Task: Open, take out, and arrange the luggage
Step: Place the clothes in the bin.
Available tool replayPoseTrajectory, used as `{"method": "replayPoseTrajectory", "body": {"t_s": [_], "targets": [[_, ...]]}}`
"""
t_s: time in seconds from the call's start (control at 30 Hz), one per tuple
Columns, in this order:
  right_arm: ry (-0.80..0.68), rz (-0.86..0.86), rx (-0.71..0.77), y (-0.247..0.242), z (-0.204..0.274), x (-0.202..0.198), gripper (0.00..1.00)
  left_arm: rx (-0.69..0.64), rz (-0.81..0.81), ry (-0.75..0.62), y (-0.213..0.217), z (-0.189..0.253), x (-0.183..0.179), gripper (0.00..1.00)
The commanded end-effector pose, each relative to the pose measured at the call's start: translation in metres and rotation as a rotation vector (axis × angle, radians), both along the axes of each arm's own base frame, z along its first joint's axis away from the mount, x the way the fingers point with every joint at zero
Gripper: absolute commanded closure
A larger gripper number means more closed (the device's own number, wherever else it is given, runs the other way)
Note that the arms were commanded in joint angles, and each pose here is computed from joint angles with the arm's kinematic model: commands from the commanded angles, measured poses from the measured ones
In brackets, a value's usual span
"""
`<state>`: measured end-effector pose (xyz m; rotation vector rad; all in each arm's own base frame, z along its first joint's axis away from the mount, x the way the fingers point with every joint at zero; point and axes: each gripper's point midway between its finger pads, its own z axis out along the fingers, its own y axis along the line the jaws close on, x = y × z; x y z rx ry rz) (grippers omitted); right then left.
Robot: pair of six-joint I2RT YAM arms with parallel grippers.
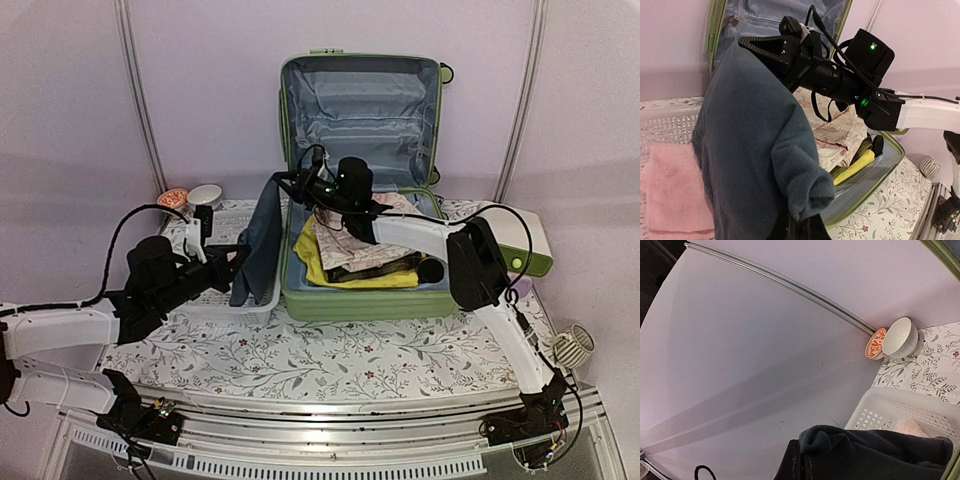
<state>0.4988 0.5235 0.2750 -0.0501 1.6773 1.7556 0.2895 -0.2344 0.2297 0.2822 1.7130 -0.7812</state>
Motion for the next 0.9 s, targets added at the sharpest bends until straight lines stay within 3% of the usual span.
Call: {"method": "replayPoseTrajectory", "body": {"t_s": [0.0, 0.23, 0.87], "targets": [[-0.027, -0.092, 0.034, -0.028, 0.011, 0.033, 0.99, -0.081, -0.053, -0.027, -0.020, 0.019, -0.004, 1.00], [-0.020, -0.098, 0.023, -0.030, 0.003, 0.037, 0.98, -0.100, -0.037, 0.025, -0.034, 0.004, -0.004, 1.00], [-0.028, -0.122, 0.023, -0.012, -0.016, 0.030, 0.98, -0.140, 0.160, 0.167, 0.017, -0.048, -0.002, 1.00]]}}
